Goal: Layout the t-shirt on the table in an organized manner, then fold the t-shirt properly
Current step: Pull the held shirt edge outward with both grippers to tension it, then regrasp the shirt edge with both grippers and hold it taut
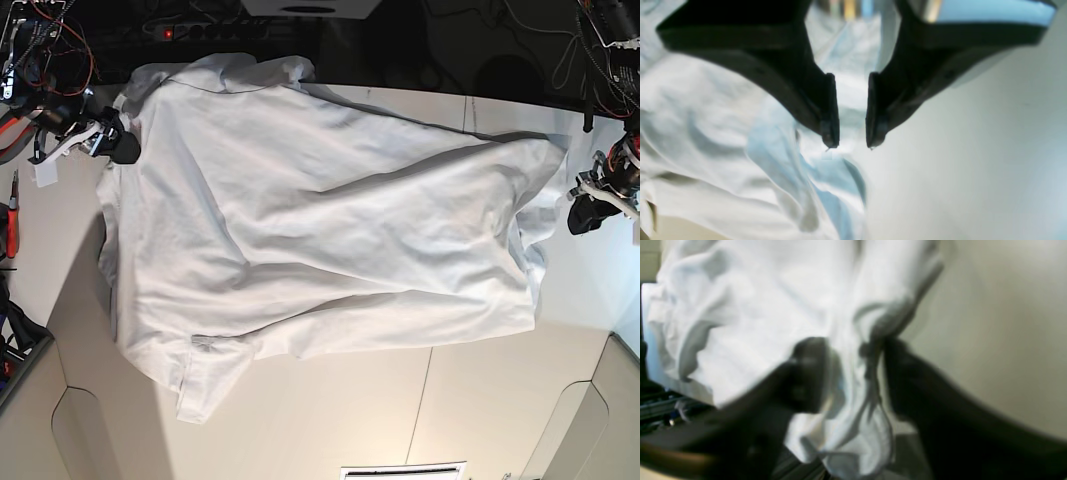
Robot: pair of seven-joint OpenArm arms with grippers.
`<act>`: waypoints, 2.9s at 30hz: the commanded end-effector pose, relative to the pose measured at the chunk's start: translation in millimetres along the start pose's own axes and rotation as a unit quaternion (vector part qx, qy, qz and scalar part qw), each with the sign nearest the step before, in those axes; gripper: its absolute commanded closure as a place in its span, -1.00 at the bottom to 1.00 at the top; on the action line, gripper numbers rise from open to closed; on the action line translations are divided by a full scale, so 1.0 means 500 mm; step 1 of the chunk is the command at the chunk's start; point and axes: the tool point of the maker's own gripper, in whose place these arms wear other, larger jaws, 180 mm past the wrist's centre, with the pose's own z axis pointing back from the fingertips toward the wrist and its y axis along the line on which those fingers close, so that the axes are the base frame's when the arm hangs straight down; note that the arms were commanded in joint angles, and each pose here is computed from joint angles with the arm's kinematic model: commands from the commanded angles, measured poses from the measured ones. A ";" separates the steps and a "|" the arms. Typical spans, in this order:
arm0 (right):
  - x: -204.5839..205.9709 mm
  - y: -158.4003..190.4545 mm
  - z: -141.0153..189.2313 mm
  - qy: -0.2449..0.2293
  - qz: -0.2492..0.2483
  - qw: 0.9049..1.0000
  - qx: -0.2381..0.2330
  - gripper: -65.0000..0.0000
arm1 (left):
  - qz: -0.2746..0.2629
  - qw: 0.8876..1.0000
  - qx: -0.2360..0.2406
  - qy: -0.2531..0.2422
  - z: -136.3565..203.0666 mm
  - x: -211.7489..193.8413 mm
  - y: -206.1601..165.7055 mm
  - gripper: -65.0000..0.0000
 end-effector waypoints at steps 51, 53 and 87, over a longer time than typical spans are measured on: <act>-0.043 0.011 0.029 -0.001 0.006 1.000 -0.005 1.00 | -0.011 1.000 -0.015 -0.012 0.022 0.013 -0.001 0.45; -0.043 0.011 0.029 -0.001 0.006 1.000 -0.005 1.00 | -0.004 1.000 0.002 -0.008 0.022 0.010 0.012 0.45; -0.031 0.016 0.026 -0.004 0.009 1.000 -0.002 1.00 | 0.127 0.992 0.023 0.011 0.097 -0.148 0.024 -0.14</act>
